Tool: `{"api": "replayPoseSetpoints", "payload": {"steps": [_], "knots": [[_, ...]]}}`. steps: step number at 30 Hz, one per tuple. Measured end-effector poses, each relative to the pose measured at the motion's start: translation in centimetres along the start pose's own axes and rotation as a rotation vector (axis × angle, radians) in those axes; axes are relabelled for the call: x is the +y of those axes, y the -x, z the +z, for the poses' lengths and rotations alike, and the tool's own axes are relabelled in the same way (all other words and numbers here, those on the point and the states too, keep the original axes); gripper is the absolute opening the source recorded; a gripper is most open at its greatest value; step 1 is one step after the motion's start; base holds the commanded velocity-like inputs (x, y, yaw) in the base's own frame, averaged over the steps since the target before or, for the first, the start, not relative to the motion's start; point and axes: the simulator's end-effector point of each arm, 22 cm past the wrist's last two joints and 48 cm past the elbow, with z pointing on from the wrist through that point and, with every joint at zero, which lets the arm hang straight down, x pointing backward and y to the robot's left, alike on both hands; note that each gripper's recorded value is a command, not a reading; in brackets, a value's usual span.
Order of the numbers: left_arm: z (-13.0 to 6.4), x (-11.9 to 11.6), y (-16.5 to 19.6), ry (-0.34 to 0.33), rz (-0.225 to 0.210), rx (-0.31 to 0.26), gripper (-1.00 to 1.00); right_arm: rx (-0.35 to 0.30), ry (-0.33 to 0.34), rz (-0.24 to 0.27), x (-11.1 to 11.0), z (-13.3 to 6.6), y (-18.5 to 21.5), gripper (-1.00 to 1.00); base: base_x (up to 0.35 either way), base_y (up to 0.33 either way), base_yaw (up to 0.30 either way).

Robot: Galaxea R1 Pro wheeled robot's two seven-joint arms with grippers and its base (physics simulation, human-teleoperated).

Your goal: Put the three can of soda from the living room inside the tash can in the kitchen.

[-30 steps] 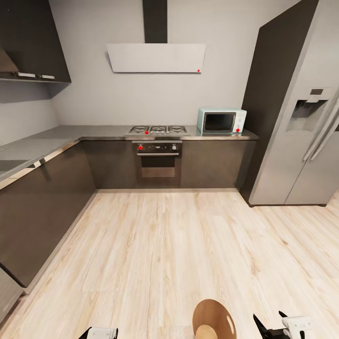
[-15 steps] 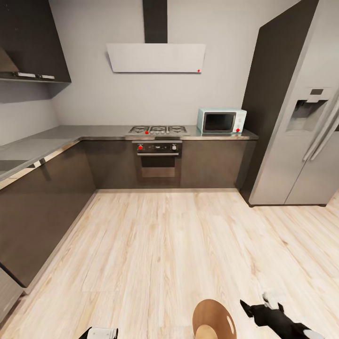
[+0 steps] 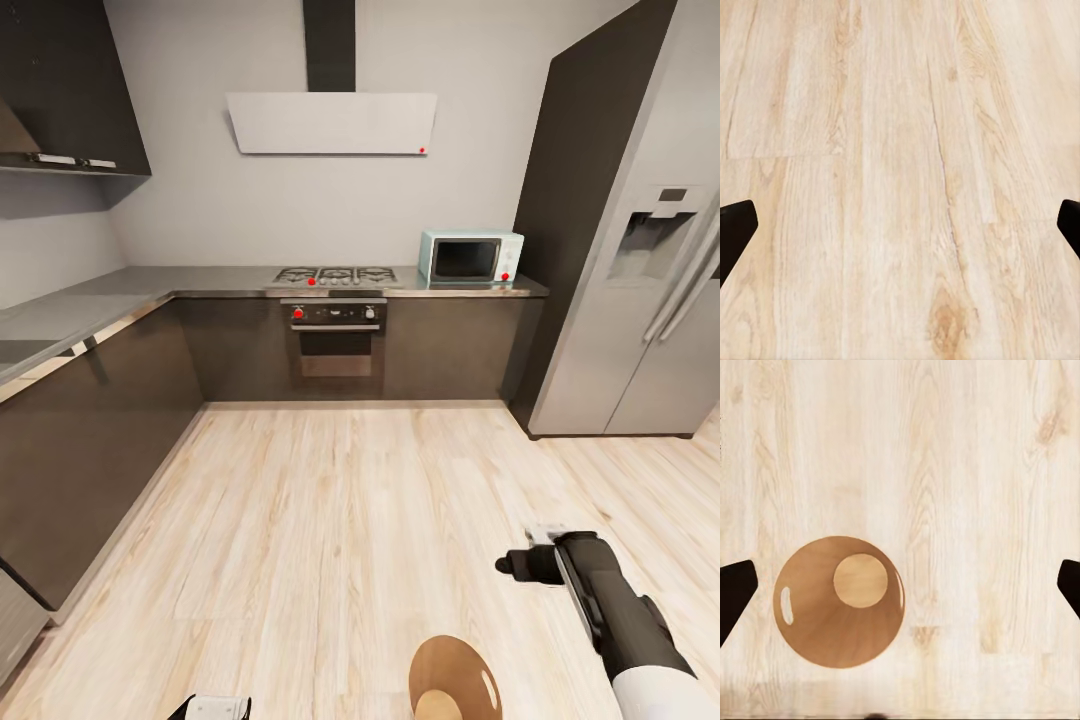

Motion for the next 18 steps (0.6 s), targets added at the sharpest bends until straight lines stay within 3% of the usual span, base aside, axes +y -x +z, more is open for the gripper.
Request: {"api": "replayPoseSetpoints", "payload": {"steps": [8,18], "knots": [[0.0,0.1,0.0,0.002,-0.003,0.001,1.00,0.126,-0.022,0.000,0.0,2.2,-1.9,1.00,0.000,0.053,0.000],[0.0,0.3,0.0,0.008,-0.009,0.001,1.00,0.137,-0.027,-0.005,-0.1,2.6,-2.3,1.00,0.024,0.030,0.000]]}}
